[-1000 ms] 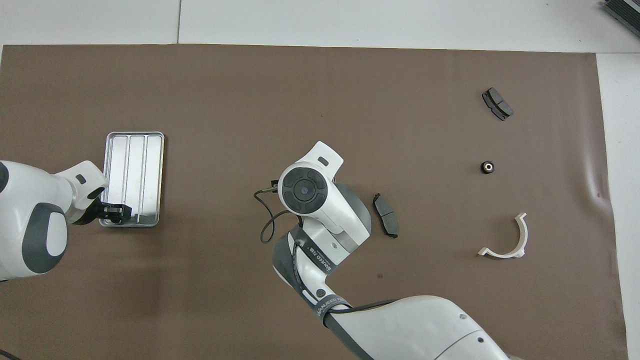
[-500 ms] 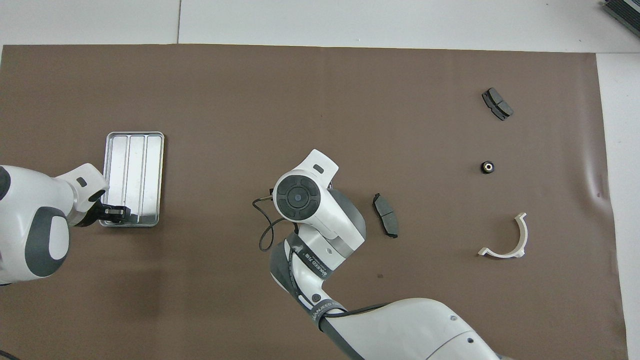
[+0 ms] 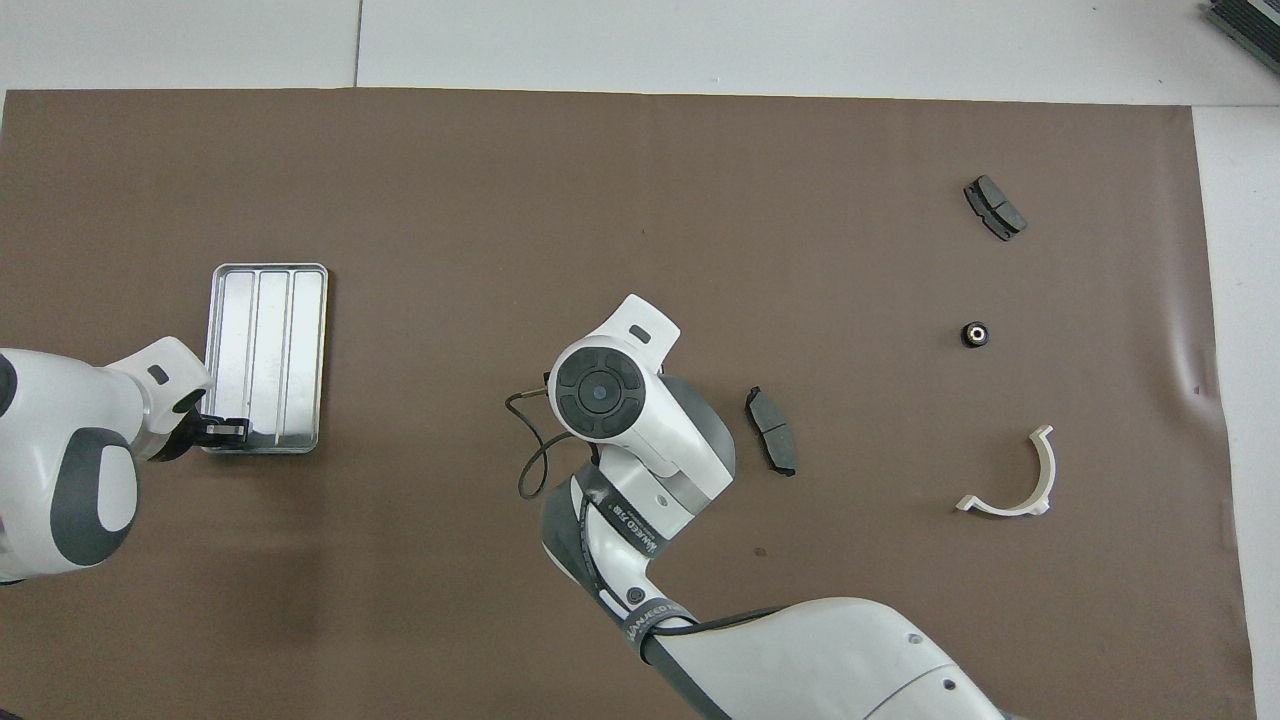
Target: Place bearing gear from tray to pile
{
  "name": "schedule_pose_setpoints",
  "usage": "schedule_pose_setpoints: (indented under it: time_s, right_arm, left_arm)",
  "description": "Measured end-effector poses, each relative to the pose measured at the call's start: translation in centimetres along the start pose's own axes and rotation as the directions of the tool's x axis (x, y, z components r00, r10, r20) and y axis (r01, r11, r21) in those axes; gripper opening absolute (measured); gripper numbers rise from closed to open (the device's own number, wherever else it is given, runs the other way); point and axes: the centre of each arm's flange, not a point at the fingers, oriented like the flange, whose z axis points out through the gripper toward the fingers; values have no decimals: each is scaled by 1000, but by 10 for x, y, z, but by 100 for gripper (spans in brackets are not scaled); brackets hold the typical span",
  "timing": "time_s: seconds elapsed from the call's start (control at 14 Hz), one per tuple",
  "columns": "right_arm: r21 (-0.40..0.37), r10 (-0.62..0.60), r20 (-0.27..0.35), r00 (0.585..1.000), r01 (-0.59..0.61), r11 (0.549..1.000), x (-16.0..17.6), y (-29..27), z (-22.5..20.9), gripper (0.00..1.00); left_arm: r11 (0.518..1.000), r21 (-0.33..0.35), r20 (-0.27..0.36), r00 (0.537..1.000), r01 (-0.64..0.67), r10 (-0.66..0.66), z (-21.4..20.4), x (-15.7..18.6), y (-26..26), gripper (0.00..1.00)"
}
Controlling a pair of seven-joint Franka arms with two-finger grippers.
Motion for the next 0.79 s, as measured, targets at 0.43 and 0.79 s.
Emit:
schedule_pose_setpoints:
  time_s: [0.43, 0.79]
  right_arm:
    - [-2, 66, -11, 998, -66, 998, 26, 27, -33, 35]
    - [-32, 157, 0, 988, -157, 987, 58, 199, -109, 35]
  left_arm:
    - [1000, 2, -10, 1000, -2, 2, -3, 2, 2, 24]
    - [999, -13, -56, 998, 36, -36, -29, 22, 4, 24]
